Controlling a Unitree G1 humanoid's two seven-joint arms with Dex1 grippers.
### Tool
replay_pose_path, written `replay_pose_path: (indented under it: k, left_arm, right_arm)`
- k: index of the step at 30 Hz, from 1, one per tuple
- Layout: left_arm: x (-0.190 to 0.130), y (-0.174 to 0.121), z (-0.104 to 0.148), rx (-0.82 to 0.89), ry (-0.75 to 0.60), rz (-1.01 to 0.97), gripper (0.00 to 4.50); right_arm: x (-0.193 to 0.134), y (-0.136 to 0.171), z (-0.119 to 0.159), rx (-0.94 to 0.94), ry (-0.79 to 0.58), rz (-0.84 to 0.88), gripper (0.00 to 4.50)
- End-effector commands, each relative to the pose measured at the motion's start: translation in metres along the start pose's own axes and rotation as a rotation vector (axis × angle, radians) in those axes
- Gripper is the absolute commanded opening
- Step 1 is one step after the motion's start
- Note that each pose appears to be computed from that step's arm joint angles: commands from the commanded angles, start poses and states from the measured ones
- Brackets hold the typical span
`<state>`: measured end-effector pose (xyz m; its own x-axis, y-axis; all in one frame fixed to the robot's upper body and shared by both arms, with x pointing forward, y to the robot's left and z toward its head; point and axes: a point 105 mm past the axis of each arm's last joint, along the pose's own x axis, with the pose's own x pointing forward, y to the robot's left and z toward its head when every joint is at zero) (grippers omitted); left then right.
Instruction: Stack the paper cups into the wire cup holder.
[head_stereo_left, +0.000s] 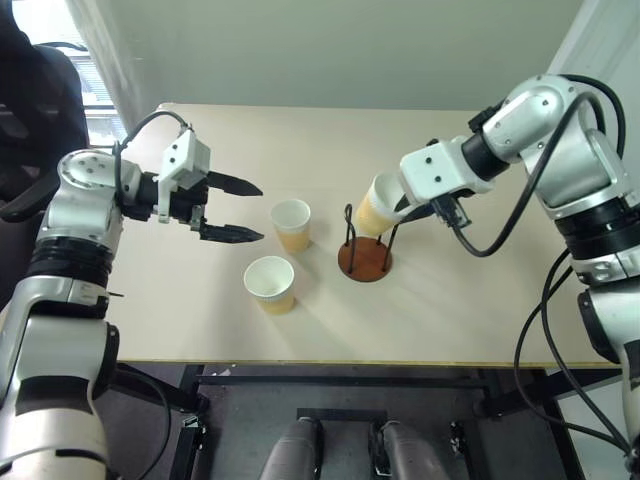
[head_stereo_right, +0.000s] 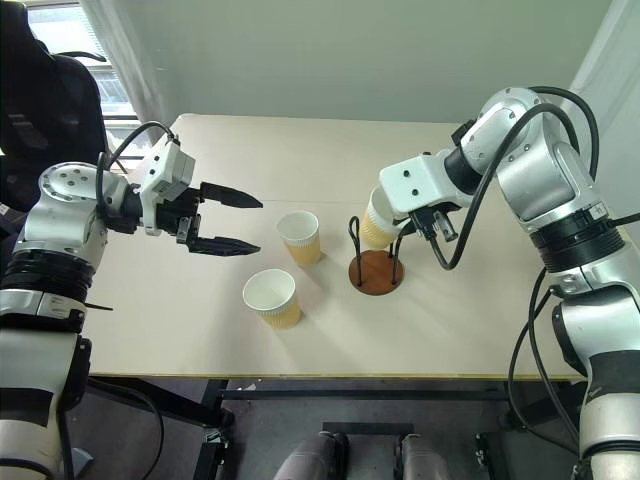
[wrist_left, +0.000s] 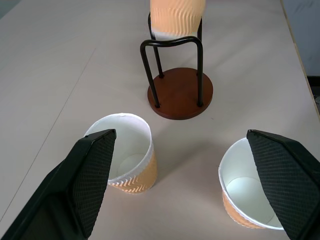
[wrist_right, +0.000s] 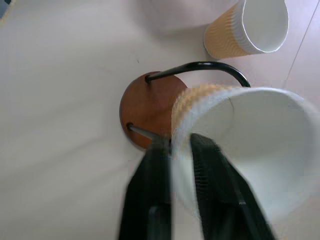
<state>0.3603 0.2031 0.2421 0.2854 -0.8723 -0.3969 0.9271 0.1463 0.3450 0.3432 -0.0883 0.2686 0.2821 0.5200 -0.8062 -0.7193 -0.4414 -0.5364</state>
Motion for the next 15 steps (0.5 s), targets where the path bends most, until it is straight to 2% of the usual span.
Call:
replay_pose_path:
  k: [1,5,12,15]
  left_arm:
    - [-0.008,0.001,0.013,0.058,-0.014,-0.003,4.5]
    - [-0.008,0.003,0.015,0.075,-0.02,0.007,4.5]
    - [-0.011,0.01,0.01,0.034,-0.013,0.063,4.5]
    - [-0.013,0.011,0.008,0.045,-0.006,0.077,4.5]
  right_arm:
    - [-0.008,-0.004,0.009,-0.024,-0.014,-0.032,1.93]
    - [-0.009,-0.01,0.013,0.004,-0.05,-0.079,3.38]
    - [-0.034,-0.029,-0.002,0.202,-0.133,-0.269,3.38]
    - [-0.051,-0.03,-0.017,0.404,-0.247,-0.346,3.38]
